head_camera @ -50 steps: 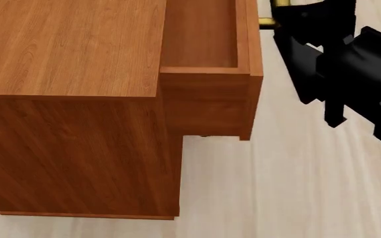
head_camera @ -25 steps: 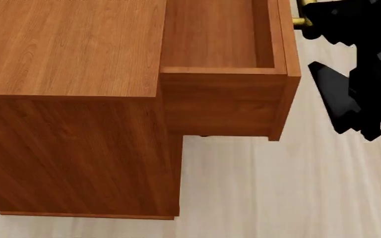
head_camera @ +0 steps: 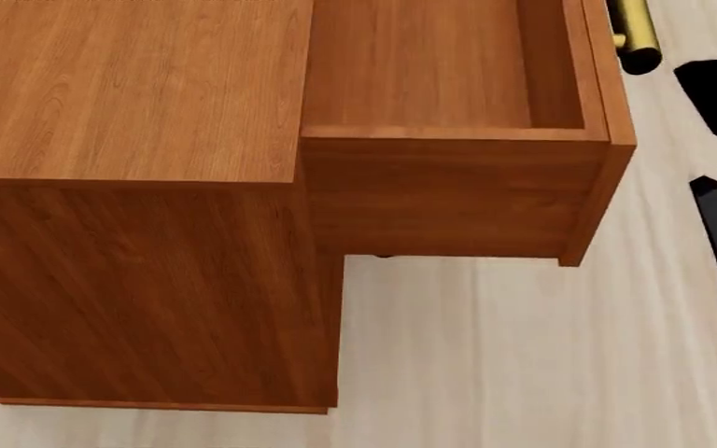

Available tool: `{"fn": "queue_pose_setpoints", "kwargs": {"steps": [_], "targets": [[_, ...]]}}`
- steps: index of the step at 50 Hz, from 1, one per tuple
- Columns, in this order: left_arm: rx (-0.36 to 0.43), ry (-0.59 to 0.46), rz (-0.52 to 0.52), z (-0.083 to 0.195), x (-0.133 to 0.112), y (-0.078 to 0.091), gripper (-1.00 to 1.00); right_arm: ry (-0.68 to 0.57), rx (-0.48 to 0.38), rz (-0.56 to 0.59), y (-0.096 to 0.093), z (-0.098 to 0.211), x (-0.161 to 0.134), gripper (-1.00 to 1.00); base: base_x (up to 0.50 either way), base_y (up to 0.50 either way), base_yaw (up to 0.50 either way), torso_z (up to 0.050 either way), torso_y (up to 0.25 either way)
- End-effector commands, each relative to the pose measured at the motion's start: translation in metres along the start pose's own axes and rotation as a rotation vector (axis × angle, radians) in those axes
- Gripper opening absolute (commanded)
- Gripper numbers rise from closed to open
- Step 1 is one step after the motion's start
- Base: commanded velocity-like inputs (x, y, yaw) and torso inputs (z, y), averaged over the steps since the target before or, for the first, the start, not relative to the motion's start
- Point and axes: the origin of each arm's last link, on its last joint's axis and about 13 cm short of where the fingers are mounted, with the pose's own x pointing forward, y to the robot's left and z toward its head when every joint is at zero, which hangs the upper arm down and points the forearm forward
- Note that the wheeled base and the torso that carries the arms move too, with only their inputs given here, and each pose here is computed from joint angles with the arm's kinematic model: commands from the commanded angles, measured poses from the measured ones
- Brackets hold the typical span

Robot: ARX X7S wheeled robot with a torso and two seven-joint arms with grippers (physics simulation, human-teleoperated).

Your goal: Close the bottom drawer of the cabinet and open the top drawer.

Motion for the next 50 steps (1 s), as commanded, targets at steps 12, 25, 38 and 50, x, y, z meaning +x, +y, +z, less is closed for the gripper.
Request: {"fn": "queue_pose_setpoints", "kwargs": {"steps": [12, 25, 38, 50], "targets": [[0.007, 0.003, -0.004, 0.000, 0.000, -0.001, 1.00, -0.238, -0.348, -0.122, 0.030, -0.009, -0.049, 1.00, 0.00, 0.00, 0.00, 0.000, 0.000], [0.010, -0.001, -0.007, 0.000, 0.000, -0.002, 1.00, -0.342, -0.633, -0.124, 0.068, -0.030, -0.078, 1.00, 0.00, 0.00, 0.00, 0.000, 0.000], [0.009, 0.000, -0.011, 0.000, 0.000, -0.002, 1.00, -0.385, -0.880, -0.111, 0.093, -0.051, -0.077, 1.00, 0.00, 0.00, 0.00, 0.000, 0.000], [0.008, 0.000, -0.011, 0.000, 0.000, -0.001, 1.00, -0.454, -1.059, -0.126, 0.107, -0.068, -0.068, 1.00, 0.00, 0.00, 0.00, 0.000, 0.000]]}}
